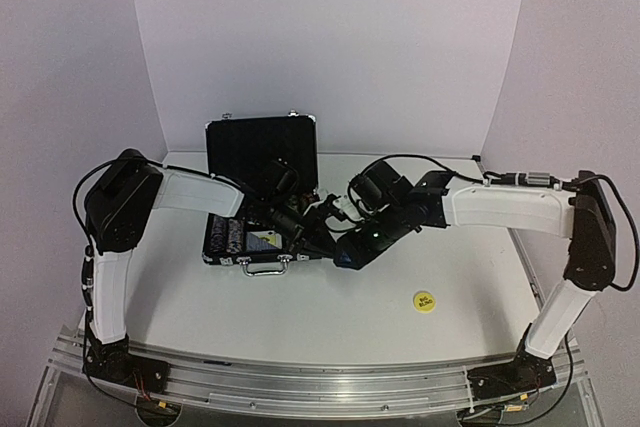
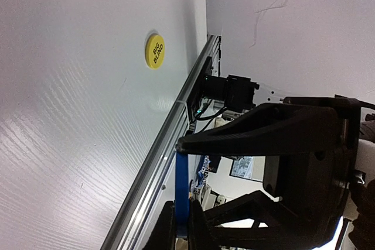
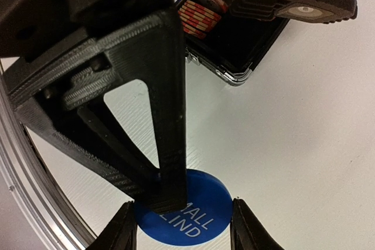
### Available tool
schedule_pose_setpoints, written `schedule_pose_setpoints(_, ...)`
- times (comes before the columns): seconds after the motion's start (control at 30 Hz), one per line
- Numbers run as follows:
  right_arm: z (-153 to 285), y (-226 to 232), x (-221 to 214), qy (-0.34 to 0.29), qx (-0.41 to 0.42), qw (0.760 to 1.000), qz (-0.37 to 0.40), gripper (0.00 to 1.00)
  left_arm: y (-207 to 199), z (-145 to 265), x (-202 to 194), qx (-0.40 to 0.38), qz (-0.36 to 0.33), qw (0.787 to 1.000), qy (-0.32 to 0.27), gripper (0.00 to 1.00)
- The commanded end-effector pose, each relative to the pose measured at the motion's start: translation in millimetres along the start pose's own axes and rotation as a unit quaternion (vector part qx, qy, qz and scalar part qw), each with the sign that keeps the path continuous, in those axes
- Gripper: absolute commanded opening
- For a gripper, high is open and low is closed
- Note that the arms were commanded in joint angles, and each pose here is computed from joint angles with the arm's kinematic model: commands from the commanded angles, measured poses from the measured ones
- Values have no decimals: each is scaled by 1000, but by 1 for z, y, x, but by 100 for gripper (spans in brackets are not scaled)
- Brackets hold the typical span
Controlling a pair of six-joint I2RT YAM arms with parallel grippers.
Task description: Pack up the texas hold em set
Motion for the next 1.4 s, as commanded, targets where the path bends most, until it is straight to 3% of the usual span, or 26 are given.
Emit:
schedule_pose_setpoints(0.0, 11, -2, 17, -32, -16, 999, -17, 69, -5, 2, 2, 8, -19, 1000, -9, 0)
schedule_pose_setpoints(0.07, 18, -6, 13, -37, -29, 998, -37, 90, -4, 10, 8, 23, -23, 999, -32, 0)
schedule_pose_setpoints(0.1, 23, -9, 9, -40, -37, 997, -49, 94, -3, 18, 13, 34, -25, 998, -52, 0)
schedule_pose_setpoints(0.27, 48, -45, -34, -54, -142, 979, -139, 98, 31, 101, 43, 129, 6, 971, -199, 0)
schedule_pose_setpoints(0.37, 57, -69, -71, -41, -172, 960, -216, 98, 66, 142, 42, 188, 48, 948, -253, 0)
schedule_pose_setpoints(0.57, 58, -95, -130, 11, -198, 927, -320, 96, 101, 178, 37, 270, 82, 913, -296, 0)
schedule_pose_setpoints(0.9, 44, -102, -163, 58, -210, 906, -362, 94, 120, 174, 28, 266, 113, 916, -279, 2)
schedule_pose_setpoints(1.17, 13, -103, -176, 130, -210, 899, -362, 82, 111, 190, 22, 301, 102, 900, -299, 48)
schedule_pose_setpoints(1.37, 0, -97, -183, 162, -193, 896, -366, 77, 76, 197, 22, 280, 49, 905, -318, 83)
Point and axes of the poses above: each gripper's point midway between its finger pads, its own z axis back along the fingers, its own y axis along the line the jaws close on, x = y × z, the point moved 2 cm from there along z, back along the fingers, and after that the axes turned 5 degrees about z, right-handed, at the moved point
